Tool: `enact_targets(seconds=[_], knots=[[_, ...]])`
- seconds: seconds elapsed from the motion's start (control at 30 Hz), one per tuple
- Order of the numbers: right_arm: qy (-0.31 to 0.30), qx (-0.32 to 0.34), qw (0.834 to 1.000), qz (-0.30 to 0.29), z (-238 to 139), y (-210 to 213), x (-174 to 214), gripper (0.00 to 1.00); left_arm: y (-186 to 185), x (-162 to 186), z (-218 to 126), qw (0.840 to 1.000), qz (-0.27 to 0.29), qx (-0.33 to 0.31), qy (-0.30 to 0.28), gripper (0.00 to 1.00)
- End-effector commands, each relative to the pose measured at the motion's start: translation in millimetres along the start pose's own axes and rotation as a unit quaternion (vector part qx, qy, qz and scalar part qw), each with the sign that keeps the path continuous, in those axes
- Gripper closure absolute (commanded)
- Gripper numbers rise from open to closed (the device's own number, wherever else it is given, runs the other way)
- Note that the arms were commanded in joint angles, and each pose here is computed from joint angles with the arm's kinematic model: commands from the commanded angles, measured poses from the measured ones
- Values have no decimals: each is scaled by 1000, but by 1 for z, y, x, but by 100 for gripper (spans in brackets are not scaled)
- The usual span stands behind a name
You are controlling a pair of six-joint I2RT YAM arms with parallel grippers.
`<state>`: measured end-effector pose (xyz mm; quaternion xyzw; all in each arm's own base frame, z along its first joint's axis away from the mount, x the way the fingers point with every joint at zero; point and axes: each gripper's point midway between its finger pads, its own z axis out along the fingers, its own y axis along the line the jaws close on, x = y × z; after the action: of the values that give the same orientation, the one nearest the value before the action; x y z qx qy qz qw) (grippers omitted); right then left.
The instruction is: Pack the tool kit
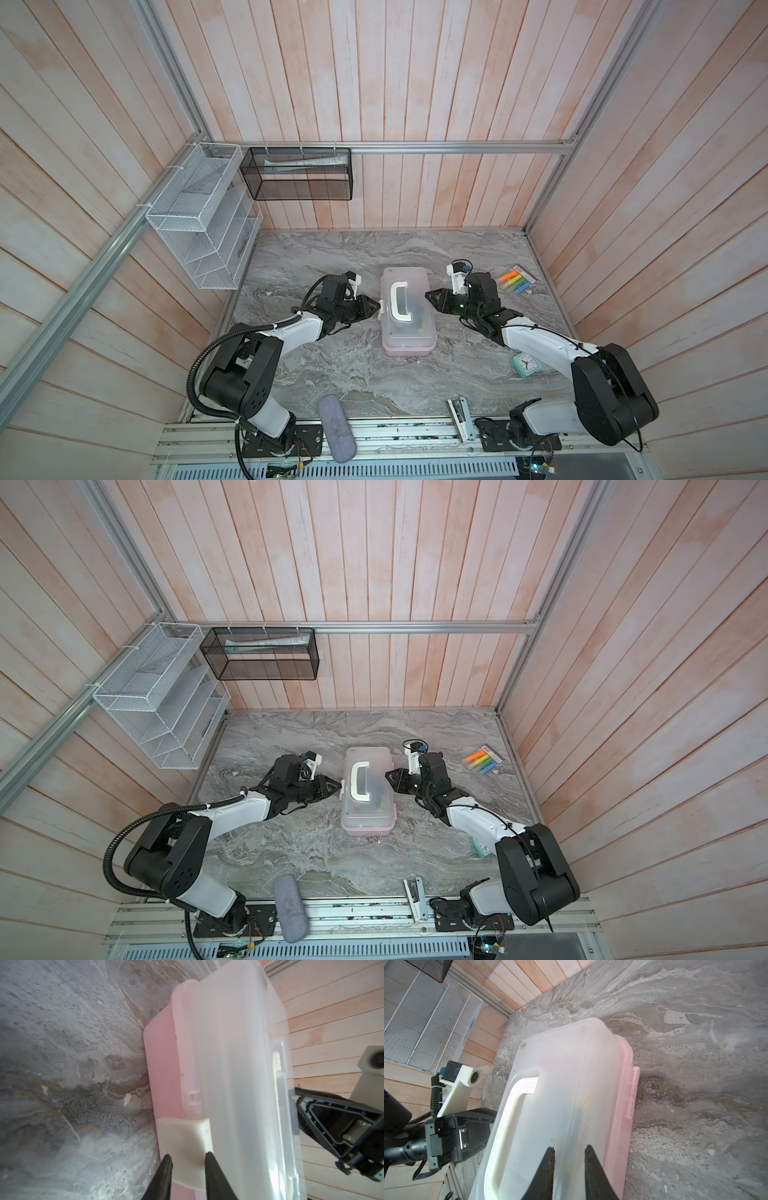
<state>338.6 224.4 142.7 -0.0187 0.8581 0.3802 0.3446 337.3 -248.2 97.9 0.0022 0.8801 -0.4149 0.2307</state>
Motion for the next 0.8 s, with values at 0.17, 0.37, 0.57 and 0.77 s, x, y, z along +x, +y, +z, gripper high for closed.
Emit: enact_targets(seconds=[0.17,0.37,0.57,0.77], knots=[[56,-3,998,17,8,-6,31,76,-6,19,14,999,-5,20,31,70],[78,-20,996,32,10,-6,45,76,-6,29,17,998,-20,47,32,70],[95,-52,993,54,12,-4,62,77,-7,39,21,996,-28,76,25,69],[92,-52,992,62,10,-5,63,77,-6,39,21,997,-30,74,19,69]])
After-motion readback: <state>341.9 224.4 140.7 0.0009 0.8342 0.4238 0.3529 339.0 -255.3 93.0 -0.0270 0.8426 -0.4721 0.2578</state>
